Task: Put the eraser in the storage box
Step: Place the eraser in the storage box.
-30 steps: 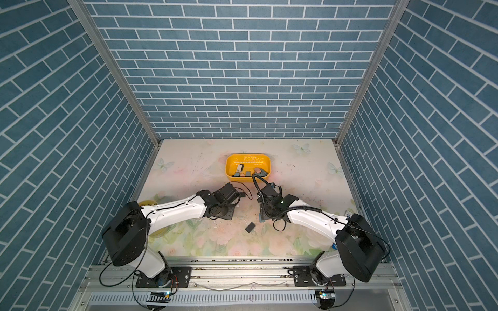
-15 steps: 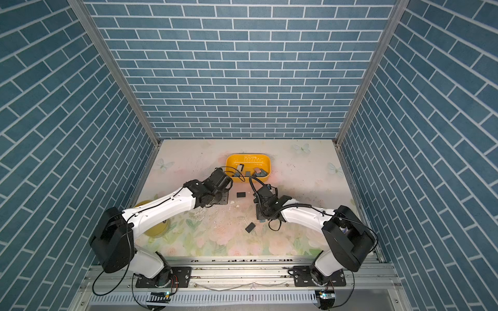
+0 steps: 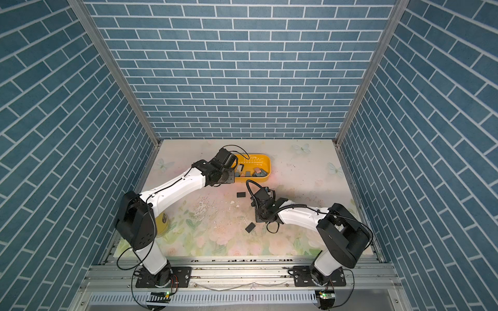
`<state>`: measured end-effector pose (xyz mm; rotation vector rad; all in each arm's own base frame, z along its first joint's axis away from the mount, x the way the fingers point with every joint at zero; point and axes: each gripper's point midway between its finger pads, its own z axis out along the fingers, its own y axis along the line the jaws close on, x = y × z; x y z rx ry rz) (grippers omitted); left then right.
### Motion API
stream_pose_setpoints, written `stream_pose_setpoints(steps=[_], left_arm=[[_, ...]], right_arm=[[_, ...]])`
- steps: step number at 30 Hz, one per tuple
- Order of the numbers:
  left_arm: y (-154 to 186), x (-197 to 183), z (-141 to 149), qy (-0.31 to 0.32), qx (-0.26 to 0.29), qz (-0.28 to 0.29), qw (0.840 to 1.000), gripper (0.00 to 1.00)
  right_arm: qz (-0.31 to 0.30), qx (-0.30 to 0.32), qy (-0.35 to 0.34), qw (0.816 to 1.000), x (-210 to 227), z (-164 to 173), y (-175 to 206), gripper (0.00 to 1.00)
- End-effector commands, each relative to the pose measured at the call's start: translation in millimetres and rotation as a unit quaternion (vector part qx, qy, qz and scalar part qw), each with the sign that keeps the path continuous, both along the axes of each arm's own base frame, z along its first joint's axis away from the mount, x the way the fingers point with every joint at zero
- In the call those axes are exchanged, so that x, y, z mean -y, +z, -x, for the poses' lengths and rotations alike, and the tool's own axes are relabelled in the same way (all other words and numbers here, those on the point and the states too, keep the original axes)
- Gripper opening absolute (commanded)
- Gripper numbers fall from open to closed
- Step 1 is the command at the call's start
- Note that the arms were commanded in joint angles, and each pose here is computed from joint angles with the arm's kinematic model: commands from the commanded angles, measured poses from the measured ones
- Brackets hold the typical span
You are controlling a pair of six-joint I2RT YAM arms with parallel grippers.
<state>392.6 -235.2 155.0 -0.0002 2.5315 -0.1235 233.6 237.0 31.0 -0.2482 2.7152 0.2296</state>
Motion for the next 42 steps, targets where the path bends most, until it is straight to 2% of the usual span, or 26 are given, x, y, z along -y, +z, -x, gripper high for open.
stream_pose_setpoints(steps=[1,19,37,42], left_arm=[[-6,0,-12,-0.006,-0.012,-0.008,1.0,0.19],[-38,26,-75,-0.022,-0.034,-0.023,0.999,0.2],[-92,37,-95,-0.027,-0.08,-0.049,0.995,0.23],[-101,37,-93,-0.026,-0.088,-0.049,0.995,0.27]], right_arm=[[0.004,0.001,-0.028,1.0,5,1,-6,0.6],[0.012,0.006,-0.019,1.0,-3,7,-9,0.53],[0.025,-0.001,0.0,1.0,-15,19,-18,0.4],[0.029,-0.001,-0.001,1.0,-14,20,-18,0.35]])
